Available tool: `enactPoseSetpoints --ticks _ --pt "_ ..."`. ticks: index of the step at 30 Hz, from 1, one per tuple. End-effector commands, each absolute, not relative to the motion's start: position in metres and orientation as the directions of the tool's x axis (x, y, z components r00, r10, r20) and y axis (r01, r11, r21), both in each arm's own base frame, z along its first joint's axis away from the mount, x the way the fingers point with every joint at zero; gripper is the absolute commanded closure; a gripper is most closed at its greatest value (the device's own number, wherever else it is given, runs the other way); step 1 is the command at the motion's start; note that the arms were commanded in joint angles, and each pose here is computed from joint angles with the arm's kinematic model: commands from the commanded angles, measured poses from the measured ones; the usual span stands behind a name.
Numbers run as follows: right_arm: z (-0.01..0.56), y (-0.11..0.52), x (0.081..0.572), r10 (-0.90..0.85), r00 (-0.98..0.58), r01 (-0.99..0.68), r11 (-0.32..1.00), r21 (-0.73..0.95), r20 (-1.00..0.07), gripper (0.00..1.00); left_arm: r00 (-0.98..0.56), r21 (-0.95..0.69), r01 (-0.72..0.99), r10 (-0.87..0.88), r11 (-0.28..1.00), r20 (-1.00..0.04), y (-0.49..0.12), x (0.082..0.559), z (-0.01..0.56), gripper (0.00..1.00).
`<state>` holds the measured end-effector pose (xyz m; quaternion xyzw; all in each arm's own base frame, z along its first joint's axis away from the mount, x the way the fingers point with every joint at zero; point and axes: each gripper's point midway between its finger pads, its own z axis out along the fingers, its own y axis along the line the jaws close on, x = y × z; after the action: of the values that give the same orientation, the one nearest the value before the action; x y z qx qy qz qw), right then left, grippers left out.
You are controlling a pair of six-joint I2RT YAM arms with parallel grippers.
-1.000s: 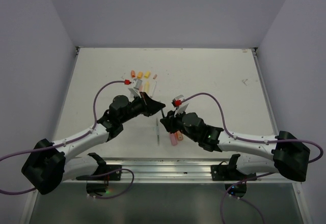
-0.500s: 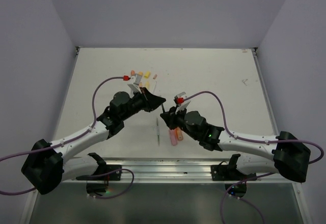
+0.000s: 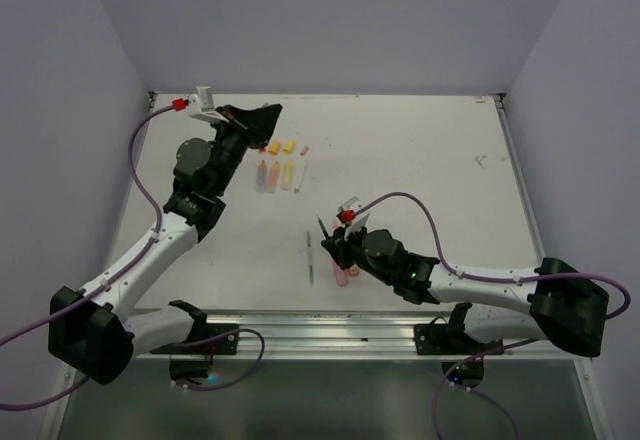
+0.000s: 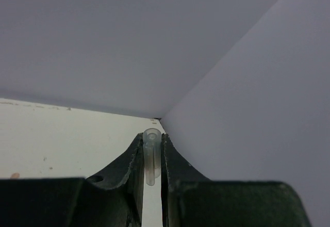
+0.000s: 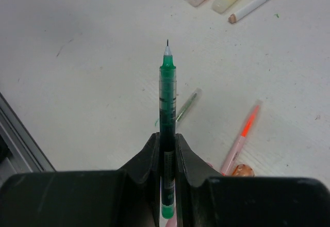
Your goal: Open the pen caps
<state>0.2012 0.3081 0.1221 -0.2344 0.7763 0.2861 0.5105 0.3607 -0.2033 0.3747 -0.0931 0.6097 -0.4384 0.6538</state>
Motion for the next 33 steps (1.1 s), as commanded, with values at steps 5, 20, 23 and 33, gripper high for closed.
enactPoseSetpoints --ticks 5,20,23,33 --pt "0.138 0.303 0.209 -0.017 -0.322 -0.632 0.749 0.201 -0.947 1.00 -0.167 -0.512 0.416 -0.490 0.752 -0.856 -0.211 0.399 0.358 0.99" --pt "0.135 0.284 0.223 0.006 -0.324 -0.531 0.826 0.187 -0.946 1.00 -0.600 -0.272 0.393 0.021 0.878 -0.800 -0.271 0.492 0.164 0.91" --pt "0.132 0.283 0.225 -0.003 -0.333 -0.523 0.833 0.182 -0.943 1.00 -0.605 -0.243 0.389 0.047 0.889 -0.795 -0.276 0.509 0.143 0.91" --pt "0.118 0.280 0.232 -0.020 -0.355 -0.493 0.853 0.169 -0.935 1.00 -0.606 -0.210 0.388 0.077 0.897 -0.792 -0.288 0.546 0.077 0.89"
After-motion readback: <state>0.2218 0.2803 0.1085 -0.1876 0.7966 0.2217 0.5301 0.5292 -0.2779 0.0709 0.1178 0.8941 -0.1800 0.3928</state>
